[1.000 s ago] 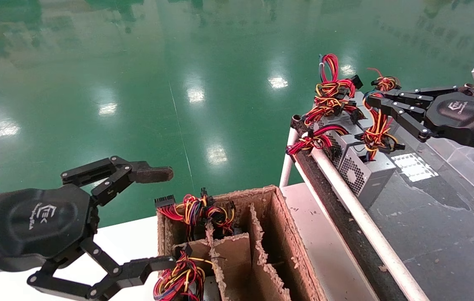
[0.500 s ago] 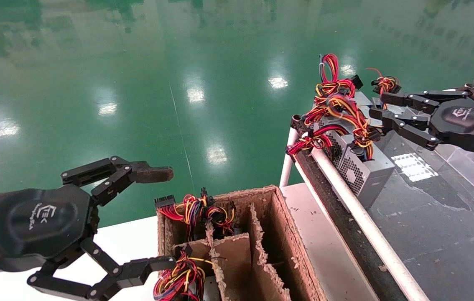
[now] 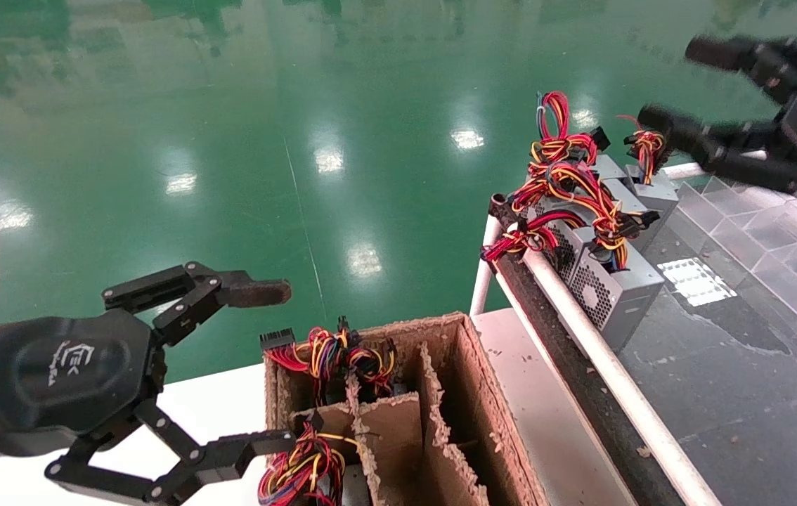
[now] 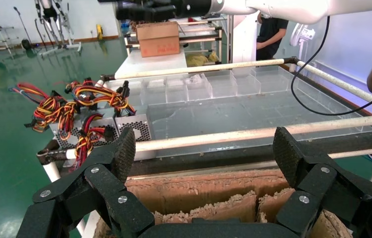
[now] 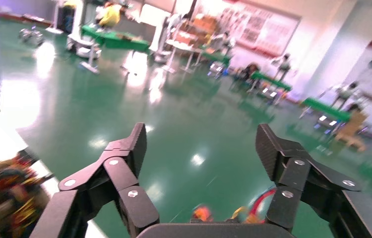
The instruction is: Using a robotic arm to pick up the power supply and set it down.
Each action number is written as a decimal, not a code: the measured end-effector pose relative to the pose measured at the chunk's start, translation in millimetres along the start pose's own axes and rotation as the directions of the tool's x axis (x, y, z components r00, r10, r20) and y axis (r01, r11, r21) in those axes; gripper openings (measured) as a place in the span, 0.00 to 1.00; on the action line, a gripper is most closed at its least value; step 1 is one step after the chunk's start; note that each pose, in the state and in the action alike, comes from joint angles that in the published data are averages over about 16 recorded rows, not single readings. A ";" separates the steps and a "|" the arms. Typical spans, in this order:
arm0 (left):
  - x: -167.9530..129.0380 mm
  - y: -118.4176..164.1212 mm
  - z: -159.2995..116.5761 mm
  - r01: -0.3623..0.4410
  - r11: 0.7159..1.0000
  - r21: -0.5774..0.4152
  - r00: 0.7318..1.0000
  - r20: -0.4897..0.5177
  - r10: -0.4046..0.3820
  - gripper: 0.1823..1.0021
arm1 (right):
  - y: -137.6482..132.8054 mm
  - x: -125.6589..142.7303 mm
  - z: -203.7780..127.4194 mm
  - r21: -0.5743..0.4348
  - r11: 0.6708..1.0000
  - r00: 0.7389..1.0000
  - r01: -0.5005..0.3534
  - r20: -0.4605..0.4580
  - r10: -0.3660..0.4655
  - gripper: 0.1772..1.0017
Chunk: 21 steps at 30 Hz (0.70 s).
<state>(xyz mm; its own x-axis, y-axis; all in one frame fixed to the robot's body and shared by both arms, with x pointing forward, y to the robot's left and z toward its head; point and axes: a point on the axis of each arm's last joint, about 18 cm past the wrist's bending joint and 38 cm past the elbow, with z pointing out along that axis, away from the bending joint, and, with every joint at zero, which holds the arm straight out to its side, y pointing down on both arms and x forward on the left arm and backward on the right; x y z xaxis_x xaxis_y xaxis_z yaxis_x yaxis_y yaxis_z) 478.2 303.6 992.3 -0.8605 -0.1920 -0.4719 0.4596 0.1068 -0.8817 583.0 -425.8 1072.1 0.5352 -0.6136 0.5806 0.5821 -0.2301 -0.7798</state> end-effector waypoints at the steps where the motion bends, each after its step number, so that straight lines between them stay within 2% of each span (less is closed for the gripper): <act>1: 0.0 0.0 0.0 0.000 1.000 0.000 1.000 0.000 0.000 1.00 | -1.5 -1.7 0.1 0.007 1.000 1.000 0.002 0.006 -0.002 0.63; 6: 0.0 0.0 0.0 0.000 1.000 0.000 1.000 0.000 0.000 1.00 | -3.6 -11.6 1.6 0.015 1.000 0.999 -0.003 0.038 0.002 0.76; 12: 0.0 0.0 0.0 0.000 1.000 0.000 1.000 0.000 0.000 1.00 | -5.6 -25.9 3.7 0.020 1.000 0.996 -0.014 0.083 0.012 0.88; 21: 0.0 0.0 0.0 0.000 1.000 0.000 1.000 0.000 0.000 1.00 | -9.0 -51.0 7.0 0.026 0.999 0.987 -0.036 0.158 0.032 0.97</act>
<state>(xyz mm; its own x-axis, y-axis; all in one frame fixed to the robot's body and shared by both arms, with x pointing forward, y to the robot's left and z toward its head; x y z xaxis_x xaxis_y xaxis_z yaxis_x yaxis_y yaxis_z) 478.3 303.6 992.3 -0.8605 -0.1920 -0.4718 0.4596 0.1068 -0.8817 554.8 -387.2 1051.2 0.6435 -0.4932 0.5854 0.5783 -0.1879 -0.7939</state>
